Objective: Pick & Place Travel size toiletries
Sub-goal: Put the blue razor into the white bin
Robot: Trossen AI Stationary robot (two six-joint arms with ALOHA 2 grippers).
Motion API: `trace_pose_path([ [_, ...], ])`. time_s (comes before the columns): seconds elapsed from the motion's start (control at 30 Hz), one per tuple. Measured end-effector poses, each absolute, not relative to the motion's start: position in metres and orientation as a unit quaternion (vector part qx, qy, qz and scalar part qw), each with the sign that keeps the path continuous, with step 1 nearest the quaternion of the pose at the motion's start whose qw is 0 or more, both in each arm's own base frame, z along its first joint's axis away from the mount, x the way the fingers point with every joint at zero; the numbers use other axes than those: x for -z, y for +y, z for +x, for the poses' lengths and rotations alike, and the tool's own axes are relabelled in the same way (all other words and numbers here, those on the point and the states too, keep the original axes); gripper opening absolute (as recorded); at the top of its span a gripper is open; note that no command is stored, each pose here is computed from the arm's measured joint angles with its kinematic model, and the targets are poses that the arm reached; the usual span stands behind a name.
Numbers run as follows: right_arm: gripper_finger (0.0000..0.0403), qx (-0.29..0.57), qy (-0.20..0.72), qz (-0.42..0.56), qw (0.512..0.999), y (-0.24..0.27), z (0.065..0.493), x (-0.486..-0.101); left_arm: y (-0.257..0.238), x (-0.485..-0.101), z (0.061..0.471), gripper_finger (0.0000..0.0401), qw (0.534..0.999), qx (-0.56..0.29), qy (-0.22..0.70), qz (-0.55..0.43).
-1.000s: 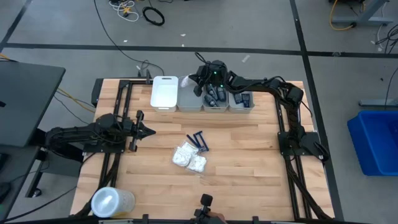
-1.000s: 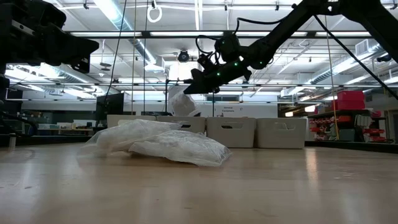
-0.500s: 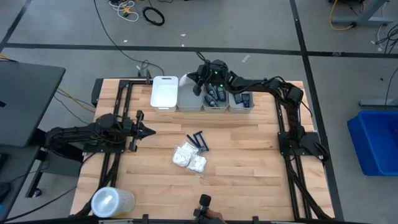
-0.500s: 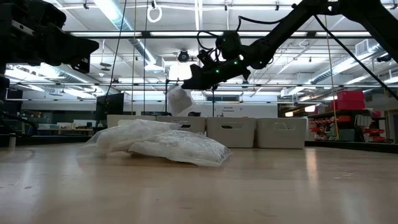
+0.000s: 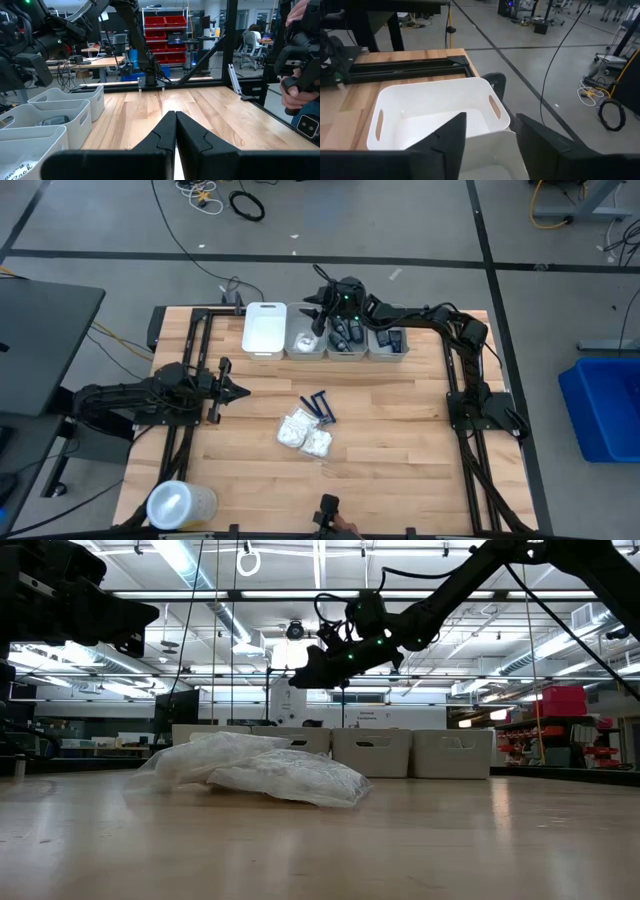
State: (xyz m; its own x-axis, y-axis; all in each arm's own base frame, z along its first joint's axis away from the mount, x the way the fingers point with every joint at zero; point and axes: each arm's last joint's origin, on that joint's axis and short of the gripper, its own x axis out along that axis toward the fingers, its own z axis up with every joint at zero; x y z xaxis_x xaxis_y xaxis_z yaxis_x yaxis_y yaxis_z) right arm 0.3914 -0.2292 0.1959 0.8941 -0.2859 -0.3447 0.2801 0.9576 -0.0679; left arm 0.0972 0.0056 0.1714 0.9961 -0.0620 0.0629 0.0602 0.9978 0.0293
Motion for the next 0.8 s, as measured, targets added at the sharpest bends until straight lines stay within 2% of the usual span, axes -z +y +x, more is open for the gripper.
trace_pose_path([
  [0.37, 0.0222, 0.142, 0.180, -0.008, 0.973, -0.226, 0.393, -0.196, 0.006, -0.171, 0.097, 0.0016, 0.999, 0.031, -0.032, 0.014],
  [0.8, 0.0236, 0.107, 0.147, -0.027, 0.983, -0.191, 0.403, -0.229, 0.006, -0.171, 0.097, 0.0016, 0.999, 0.031, -0.032, 0.014],
])
